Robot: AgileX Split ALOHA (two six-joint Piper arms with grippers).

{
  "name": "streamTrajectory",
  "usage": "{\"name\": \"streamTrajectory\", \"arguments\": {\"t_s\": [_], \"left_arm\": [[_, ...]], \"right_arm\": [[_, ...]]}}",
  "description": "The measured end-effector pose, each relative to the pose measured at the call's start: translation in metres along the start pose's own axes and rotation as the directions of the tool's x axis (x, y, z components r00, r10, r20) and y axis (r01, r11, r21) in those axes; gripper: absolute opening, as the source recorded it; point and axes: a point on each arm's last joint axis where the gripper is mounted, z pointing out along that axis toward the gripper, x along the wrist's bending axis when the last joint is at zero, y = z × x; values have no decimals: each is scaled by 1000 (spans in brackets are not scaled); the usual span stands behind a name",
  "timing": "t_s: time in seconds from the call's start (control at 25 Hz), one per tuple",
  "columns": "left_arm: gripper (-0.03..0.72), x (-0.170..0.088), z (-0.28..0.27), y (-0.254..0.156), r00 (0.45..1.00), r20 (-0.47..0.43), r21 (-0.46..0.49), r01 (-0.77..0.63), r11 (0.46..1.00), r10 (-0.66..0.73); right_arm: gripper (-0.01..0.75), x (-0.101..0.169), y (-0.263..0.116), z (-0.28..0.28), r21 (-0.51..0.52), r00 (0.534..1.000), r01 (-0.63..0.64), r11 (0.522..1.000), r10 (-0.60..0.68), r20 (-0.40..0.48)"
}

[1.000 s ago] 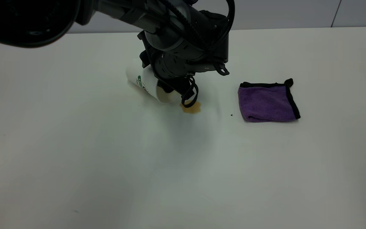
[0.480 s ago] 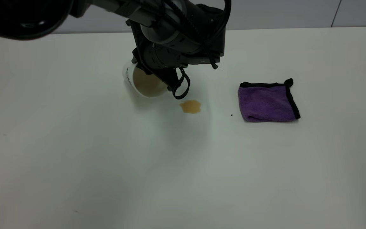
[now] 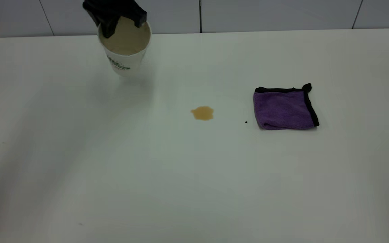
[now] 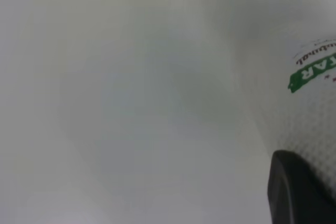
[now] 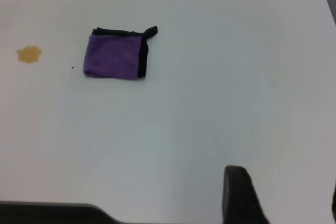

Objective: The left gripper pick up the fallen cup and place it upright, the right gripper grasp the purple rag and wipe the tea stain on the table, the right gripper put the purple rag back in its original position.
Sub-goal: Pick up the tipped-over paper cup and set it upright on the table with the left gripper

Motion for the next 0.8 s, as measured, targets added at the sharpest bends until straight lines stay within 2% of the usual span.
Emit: {"name": "streamTrajectory", "arguments": {"t_s": [0.12,0.28,0.44,0.8], "left_arm": [[-24,31,16,-13,982,177,36,64,997,-69],[-24,57,31,-27,938,314,67,135,989,-149],[-24,60,41,-31,920,356,79,145,986,-164],[-22,35,43,-26,917,383,85,84,993,-110]], "right_arm": [[450,0,0,0,0,1000,0,1000,0,0],[450,0,0,0,0,1000,0,1000,0,0],[450,0,0,0,-1,1000,0,1000,0,0],[450,0,0,0,-1,1000,0,1000,0,0]]}}
